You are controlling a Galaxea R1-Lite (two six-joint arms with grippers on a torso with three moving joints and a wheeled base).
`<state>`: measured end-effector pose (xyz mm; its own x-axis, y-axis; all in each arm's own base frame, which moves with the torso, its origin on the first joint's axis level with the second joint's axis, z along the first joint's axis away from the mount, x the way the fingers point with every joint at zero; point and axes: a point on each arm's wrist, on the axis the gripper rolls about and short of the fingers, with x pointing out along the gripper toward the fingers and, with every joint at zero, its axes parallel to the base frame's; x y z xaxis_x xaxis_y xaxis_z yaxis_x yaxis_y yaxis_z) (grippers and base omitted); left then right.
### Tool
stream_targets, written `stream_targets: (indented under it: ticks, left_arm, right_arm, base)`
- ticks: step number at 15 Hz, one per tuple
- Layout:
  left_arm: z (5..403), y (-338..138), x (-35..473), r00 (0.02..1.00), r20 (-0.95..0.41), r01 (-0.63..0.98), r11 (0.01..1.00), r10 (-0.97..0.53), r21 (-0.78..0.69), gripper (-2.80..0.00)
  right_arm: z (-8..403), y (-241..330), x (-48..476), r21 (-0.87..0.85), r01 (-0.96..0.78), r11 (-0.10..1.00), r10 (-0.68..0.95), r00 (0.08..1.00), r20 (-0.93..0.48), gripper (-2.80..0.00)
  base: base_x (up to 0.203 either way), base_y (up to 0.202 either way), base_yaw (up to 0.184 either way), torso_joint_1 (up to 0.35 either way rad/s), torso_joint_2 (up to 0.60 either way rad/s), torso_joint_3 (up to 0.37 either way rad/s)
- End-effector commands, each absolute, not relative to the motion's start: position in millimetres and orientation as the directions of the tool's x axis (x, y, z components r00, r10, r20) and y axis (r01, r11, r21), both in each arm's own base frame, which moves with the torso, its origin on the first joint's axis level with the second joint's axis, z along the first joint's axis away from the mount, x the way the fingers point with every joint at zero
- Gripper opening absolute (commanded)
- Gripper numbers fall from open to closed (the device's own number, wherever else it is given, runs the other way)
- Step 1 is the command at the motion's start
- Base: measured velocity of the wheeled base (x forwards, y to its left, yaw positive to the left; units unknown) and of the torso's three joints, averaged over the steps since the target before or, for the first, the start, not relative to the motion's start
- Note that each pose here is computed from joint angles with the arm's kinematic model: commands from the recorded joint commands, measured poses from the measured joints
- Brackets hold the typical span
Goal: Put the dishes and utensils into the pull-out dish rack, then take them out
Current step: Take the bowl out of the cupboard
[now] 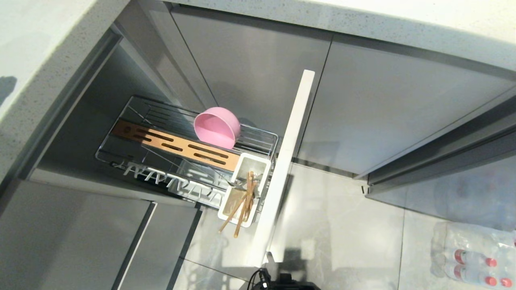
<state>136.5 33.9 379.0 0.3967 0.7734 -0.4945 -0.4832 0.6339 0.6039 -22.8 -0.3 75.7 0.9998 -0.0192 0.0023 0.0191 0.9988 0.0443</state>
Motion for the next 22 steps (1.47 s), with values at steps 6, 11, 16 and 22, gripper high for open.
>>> stream_targets:
  ticks: [6, 11, 16, 22]
  left_arm:
    - [384, 33, 130, 0.415, -0.477, -0.507, 0.632, 0.775, 0.586, 0.00]
    - [392, 24, 106, 0.492, -0.445, -0.509, 0.662, 0.748, 0.551, 0.00]
    - [406, 10, 68, 0.686, -0.363, -0.495, 0.770, 0.631, 0.402, 0.00]
    - [429, 2, 40, 0.960, -0.112, -0.263, 0.964, 0.256, -0.046, 0.00]
  right_arm:
    - [76, 0, -23, 0.044, 0.020, 0.999, -0.020, 1.000, 0.002, -2.80]
    - [76, 0, -23, 0.045, 0.018, 0.999, -0.018, 1.000, 0.002, -2.80]
    - [76, 0, -23, 0.045, 0.018, 0.999, -0.019, 1.000, 0.003, -2.80]
    - [76, 0, -23, 0.045, 0.019, 0.999, -0.019, 1.000, 0.002, -2.80]
  base:
    - [0.000, 0.000, 0.000, 0.000, 0.00, 0.000]
    - [0.000, 0.000, 0.000, 0.000, 0.00, 0.000]
    - [0.000, 0.000, 0.000, 0.000, 0.00, 0.000]
    - [0.000, 0.000, 0.000, 0.000, 0.00, 0.000]
